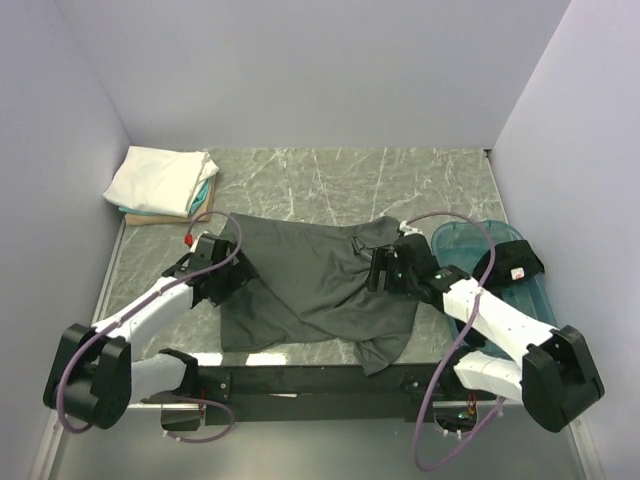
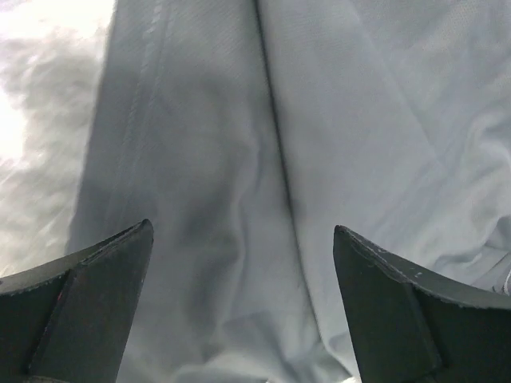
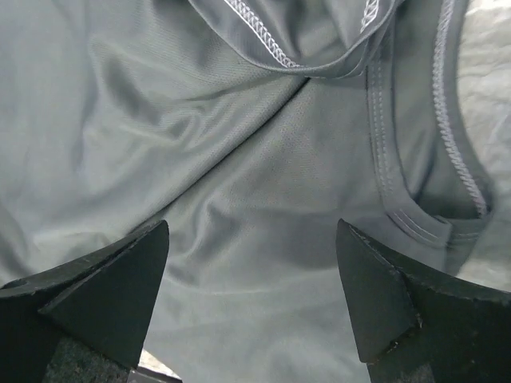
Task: Fold and stack the t-shirts
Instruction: Flatten the tshirt out
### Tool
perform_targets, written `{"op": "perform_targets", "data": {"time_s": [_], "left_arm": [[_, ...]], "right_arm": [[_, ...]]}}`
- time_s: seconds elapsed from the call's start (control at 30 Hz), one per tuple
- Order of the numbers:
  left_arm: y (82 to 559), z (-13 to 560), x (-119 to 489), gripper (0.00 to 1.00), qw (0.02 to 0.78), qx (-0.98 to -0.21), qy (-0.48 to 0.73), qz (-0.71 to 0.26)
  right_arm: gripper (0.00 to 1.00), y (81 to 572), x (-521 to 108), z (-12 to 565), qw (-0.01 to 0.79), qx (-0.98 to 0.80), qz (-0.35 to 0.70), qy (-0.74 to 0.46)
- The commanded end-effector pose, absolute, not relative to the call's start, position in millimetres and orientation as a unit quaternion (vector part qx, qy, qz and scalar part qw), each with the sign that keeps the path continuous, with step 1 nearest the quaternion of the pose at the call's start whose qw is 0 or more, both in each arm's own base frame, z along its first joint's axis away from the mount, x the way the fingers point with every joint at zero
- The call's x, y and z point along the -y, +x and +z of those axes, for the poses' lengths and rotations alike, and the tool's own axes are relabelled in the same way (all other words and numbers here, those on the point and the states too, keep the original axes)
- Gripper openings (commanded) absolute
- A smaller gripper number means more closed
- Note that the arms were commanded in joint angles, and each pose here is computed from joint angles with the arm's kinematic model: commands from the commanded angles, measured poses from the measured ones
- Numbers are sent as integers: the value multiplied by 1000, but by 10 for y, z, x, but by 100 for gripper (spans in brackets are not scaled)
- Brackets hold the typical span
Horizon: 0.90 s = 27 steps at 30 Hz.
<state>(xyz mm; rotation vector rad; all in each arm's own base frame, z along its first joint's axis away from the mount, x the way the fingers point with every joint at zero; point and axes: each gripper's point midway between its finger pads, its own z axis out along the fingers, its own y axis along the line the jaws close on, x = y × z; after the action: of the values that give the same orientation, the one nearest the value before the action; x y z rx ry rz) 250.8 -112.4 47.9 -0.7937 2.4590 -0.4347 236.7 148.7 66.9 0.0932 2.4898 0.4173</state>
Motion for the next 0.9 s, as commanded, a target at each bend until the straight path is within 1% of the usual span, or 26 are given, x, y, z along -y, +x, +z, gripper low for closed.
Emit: {"op": "perform_targets", "data": {"time_s": [0.0,0.07,0.1,0.17,0.23,0.33,0.37,0.4,0.43,0.47,0.5,0.53,0.57,0.6,0.63,0.67,0.77,0.83,0.87], "left_arm": [[2721,515,1303,99,270,-900,-276,-200],[2777,474,1313,100,264,-904,-275,-194],[2765,363,1307,99,247,-912,-276,-180],[2876,331,1241,99,255,-913,-281,-152],[2924,200,1212,99,242,-918,-284,-132],[3182,171,1182,100,245,-917,-292,-119],[3319,126,1139,99,248,-915,-298,-110],[3303,14,1078,99,239,-917,-304,-93],[3477,75,1079,99,249,-913,-309,-93],[3515,-73,1014,100,230,-918,-312,-76],[3600,-88,1011,99,227,-919,-313,-78],[3798,18,1041,99,238,-915,-313,-87],[3898,41,1023,100,241,-915,-310,-91],[3972,23,1029,99,239,-916,-309,-91],[4133,158,1053,99,251,-912,-307,-99],[4198,227,1067,99,258,-913,-300,-100],[4319,626,1058,100,294,-903,-295,-109],[4266,773,959,99,311,-896,-303,-93],[4194,963,919,99,325,-888,-311,-96]], "right_arm": [[91,2454,-1588,637,303,-937,169,53],[91,2497,-1566,493,284,-946,146,60],[91,2523,-1561,453,279,-948,138,64],[91,2612,-1566,350,270,-952,123,75],[91,2697,-1550,311,271,-953,105,81],[91,2947,-1534,275,267,-956,87,83],[91,3128,-1566,233,259,-958,88,89],[91,3147,-1531,233,258,-957,88,95],[91,3302,-1548,216,261,-957,87,94],[91,3423,-1494,219,264,-955,88,105],[91,3527,-1470,225,266,-954,87,109],[91,3636,-1448,236,269,-954,85,104],[91,3868,-1464,291,277,-951,86,107],[91,4007,-1395,333,282,-949,81,111],[91,4080,-1366,277,274,-955,68,95],[91,4329,-1404,496,299,-947,71,90],[91,4538,-1454,767,307,-949,58,52],[92,4558,-1489,1028,333,-940,65,38],[92,4533,-1497,1122,344,-936,66,36]]}}
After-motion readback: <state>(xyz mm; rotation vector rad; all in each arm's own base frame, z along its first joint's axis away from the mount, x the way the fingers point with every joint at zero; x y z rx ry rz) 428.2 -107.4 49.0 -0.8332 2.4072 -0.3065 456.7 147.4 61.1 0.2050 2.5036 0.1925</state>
